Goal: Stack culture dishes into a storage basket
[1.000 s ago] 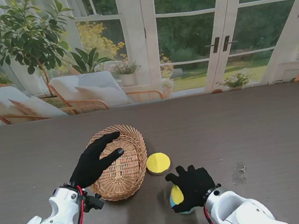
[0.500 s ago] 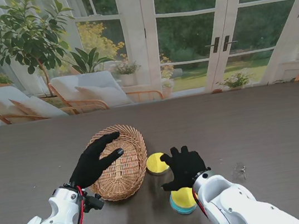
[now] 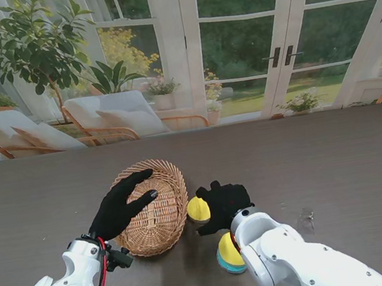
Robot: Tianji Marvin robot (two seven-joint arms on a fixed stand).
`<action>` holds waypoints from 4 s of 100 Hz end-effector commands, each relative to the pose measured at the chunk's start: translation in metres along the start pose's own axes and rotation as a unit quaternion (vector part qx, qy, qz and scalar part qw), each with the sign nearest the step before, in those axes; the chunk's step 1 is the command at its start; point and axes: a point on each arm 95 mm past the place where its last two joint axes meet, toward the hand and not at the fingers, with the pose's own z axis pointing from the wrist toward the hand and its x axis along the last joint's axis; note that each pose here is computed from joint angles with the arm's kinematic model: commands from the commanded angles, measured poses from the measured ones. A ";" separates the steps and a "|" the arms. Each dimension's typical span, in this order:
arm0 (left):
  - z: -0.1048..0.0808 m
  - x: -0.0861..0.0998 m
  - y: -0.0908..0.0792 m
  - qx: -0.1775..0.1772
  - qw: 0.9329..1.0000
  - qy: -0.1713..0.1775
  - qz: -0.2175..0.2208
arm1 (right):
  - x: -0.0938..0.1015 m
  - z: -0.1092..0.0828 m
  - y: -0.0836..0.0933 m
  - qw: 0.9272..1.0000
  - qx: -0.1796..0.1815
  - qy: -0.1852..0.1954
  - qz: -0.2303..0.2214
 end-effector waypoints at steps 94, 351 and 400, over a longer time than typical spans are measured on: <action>0.003 -0.002 0.004 -0.015 1.000 -0.004 -0.001 | 0.022 0.051 -0.013 0.999 0.037 -0.040 0.005; 0.008 -0.006 0.008 -0.034 0.999 -0.013 -0.003 | 0.020 0.095 -0.046 0.986 0.141 -0.084 -0.013; 0.006 -0.006 0.008 -0.030 0.999 -0.012 -0.003 | 0.014 0.090 -0.024 0.990 0.116 -0.083 0.001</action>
